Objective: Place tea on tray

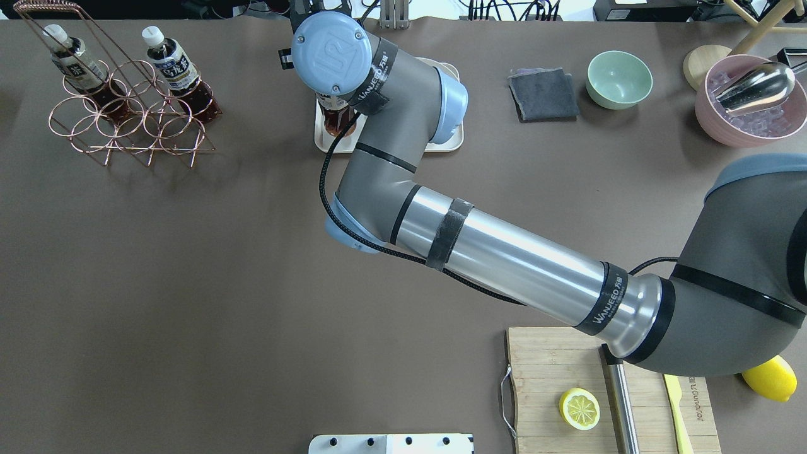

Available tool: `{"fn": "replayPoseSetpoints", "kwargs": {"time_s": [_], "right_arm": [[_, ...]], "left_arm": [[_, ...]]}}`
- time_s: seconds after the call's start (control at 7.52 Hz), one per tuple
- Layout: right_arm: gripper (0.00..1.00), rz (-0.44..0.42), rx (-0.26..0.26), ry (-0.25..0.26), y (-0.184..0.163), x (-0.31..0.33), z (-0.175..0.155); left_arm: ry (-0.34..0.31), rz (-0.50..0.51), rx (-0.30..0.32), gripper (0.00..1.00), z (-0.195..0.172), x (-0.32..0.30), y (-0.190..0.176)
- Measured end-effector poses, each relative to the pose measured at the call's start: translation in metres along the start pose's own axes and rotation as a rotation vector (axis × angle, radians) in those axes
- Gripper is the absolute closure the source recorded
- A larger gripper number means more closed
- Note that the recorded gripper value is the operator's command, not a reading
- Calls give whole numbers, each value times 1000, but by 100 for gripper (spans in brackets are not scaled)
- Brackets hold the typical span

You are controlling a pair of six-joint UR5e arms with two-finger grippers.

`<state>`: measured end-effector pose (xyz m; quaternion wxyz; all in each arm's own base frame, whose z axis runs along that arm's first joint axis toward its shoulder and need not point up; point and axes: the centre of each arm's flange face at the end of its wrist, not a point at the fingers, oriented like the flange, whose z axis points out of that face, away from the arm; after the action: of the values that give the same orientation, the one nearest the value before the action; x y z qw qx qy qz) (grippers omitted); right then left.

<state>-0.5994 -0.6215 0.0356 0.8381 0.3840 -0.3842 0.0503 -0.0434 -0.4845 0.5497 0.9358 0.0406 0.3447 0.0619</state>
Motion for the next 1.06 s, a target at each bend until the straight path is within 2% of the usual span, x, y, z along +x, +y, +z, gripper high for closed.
{"fn": "replayPoseSetpoints", "kwargs": {"time_s": [0.27, 0.4, 0.53, 1.06], "right_arm": [[100, 3, 4, 13, -3, 7, 22], [60, 4, 6, 11, -3, 8, 25], [1, 3, 6, 9, -3, 9, 26], [0, 12, 22, -19, -14, 4, 13]], "left_arm": [[0, -1, 1, 0, 0, 0, 0], [0, 0, 1, 0, 0, -1, 0], [0, 1, 3, 0, 0, 0, -1], [0, 4, 7, 0, -2, 2, -1]]}}
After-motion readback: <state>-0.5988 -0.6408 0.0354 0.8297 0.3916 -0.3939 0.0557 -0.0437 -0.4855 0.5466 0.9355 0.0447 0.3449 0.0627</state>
